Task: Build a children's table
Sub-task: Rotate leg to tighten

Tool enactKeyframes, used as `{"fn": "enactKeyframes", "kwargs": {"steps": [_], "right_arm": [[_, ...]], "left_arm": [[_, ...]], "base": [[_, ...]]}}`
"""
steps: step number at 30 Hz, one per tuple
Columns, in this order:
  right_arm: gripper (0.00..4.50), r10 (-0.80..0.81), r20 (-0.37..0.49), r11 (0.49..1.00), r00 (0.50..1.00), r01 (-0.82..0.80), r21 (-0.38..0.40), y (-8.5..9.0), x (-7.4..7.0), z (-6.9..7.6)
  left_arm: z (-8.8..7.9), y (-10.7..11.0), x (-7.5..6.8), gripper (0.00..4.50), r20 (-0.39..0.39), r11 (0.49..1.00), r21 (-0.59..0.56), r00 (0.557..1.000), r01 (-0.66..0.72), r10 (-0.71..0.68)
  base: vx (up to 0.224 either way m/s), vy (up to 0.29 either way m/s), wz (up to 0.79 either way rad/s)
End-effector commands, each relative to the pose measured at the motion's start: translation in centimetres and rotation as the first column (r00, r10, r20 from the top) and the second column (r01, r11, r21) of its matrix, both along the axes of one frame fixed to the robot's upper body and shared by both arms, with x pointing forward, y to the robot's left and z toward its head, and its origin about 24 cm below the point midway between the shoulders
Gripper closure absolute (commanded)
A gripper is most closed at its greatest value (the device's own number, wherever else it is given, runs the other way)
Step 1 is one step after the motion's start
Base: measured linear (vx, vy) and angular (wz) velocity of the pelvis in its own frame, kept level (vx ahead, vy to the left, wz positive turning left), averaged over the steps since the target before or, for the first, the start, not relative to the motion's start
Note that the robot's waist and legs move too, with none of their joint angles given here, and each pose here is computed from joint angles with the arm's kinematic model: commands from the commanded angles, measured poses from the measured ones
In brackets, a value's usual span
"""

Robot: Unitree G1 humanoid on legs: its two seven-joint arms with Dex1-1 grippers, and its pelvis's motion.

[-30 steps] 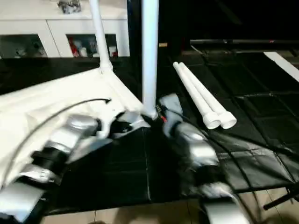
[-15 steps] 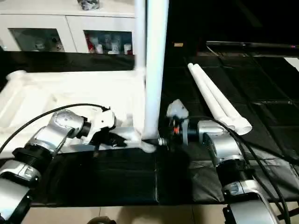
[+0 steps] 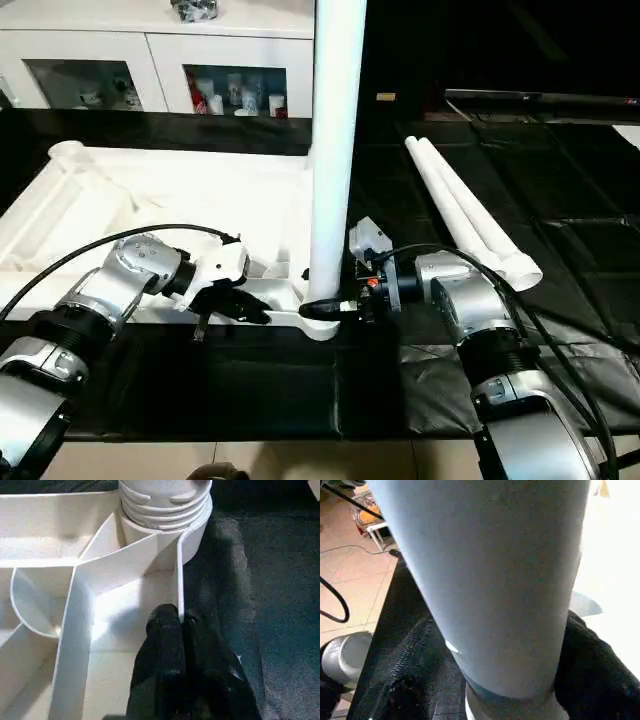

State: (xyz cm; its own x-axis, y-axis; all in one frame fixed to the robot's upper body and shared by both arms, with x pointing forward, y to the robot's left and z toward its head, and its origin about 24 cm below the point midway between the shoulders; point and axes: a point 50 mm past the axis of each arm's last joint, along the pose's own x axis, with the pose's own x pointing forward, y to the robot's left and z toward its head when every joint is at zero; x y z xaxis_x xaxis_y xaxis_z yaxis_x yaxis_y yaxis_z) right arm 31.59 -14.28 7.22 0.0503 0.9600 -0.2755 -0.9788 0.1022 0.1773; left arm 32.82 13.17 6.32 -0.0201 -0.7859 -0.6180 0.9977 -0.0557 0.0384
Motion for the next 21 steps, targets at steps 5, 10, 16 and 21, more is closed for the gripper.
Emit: {"fn": "enactKeyframes", "kwargs": {"steps": [5, 10, 16, 21], "right_arm": [[2.08, 0.050, -0.038, 0.999, 0.998, -0.051, -0.007, 0.1, -0.3, -0.3], [2.30, 0.060, -0.046, 0.998, 0.997, -0.060, -0.001, 0.4, -0.6, -0.5], [2.39, -0.003, -0.047, 0.999, 0.999, 0.005, 0.038, 0.7, -1.2, -1.1], [2.41, -0.264, -0.067, 0.962, 0.962, 0.268, 0.061, 2.0, -1.1, -2.5]], "left_arm": [[0.5, -0.3, 0.4, 4.50, 0.041, 0.999, 0.025, 0.999, 0.022, -0.023], [0.4, -0.2, 0.6, 4.50, 0.044, 1.000, 0.023, 0.999, -0.008, 0.007], [0.5, -0.2, 1.1, 4.50, 0.037, 0.989, -0.033, 0.988, -0.146, 0.147], [1.1, -1.4, 1.7, 4.50, 0.007, 0.935, -0.149, 0.945, -0.321, 0.326]], "base": [[0.000, 0.000, 0.00], [0.000, 0.000, 0.00], [0.000, 0.000, 0.00], [0.000, 0.000, 0.00]]}}
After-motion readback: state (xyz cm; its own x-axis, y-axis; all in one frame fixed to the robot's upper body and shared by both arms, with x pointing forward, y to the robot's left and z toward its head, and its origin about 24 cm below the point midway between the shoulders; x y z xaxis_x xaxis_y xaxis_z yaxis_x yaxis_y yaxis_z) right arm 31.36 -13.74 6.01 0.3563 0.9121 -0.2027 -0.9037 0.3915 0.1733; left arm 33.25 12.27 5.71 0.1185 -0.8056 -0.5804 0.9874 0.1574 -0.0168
